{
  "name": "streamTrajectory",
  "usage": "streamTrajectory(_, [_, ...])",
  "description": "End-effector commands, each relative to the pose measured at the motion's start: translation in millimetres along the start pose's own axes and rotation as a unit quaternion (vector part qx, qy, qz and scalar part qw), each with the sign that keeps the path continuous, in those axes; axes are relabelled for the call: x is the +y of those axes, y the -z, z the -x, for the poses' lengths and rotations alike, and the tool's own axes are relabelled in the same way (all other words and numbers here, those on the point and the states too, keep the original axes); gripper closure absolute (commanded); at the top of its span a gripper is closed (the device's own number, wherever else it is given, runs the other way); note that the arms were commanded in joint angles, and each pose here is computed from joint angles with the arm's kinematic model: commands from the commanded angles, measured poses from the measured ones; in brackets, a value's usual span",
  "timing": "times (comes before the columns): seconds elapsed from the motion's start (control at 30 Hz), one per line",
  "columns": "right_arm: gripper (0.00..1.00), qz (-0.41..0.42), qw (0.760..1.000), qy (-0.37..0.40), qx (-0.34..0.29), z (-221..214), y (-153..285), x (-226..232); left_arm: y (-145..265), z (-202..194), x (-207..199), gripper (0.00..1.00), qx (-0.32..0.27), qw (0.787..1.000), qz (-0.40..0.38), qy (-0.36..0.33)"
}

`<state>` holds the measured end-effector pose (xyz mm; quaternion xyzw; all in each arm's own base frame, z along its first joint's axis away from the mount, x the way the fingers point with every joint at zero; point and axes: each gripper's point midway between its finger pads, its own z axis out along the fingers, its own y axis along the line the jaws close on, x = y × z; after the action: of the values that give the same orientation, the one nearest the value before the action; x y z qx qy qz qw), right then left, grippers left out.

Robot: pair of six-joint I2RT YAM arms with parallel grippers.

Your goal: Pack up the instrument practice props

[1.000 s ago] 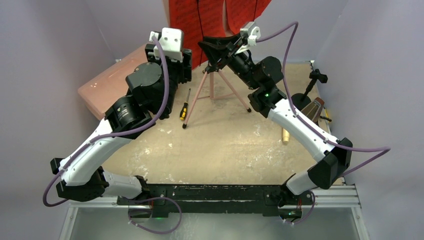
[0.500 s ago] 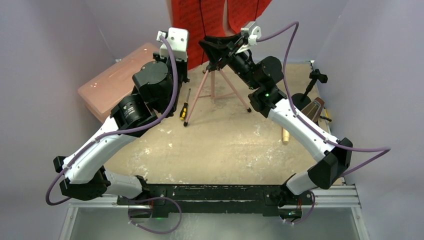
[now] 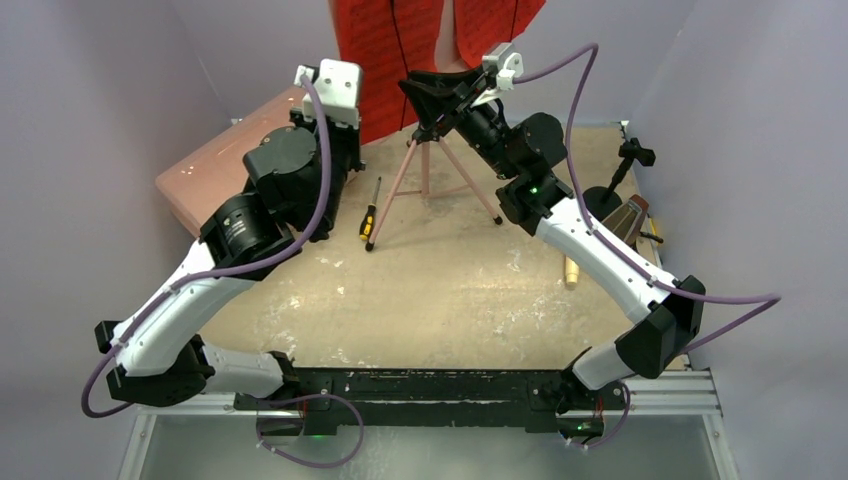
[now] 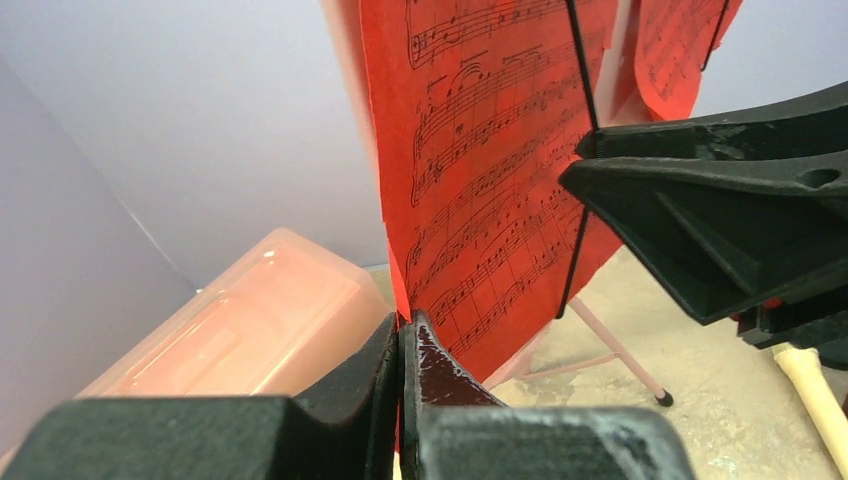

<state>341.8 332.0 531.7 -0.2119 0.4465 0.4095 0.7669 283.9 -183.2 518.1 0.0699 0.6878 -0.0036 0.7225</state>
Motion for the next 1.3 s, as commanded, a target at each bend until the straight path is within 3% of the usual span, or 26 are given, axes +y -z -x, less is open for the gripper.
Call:
streamTrajectory(0.0, [0.69,-0.007,0.999,0.015,-0.036,28.5,0.9,0.5,20.4,15.8,37.0,1.00,-0.009,0.999,0.031,0.025])
streamTrajectory(0.6, [0.69,-0.031,0.999,0.011,-0.020,14.7,3.0,-8.8,81.0,-37.8,129.9,1.00,0.065,0.988,0.142,0.014])
streamTrajectory(1.27, [0.69,-0.054,0.998,0.014,-0.025,12.8,5.5,-17.0,127.2,-59.7,192.9,1.00,0.083,0.974,0.209,0.029])
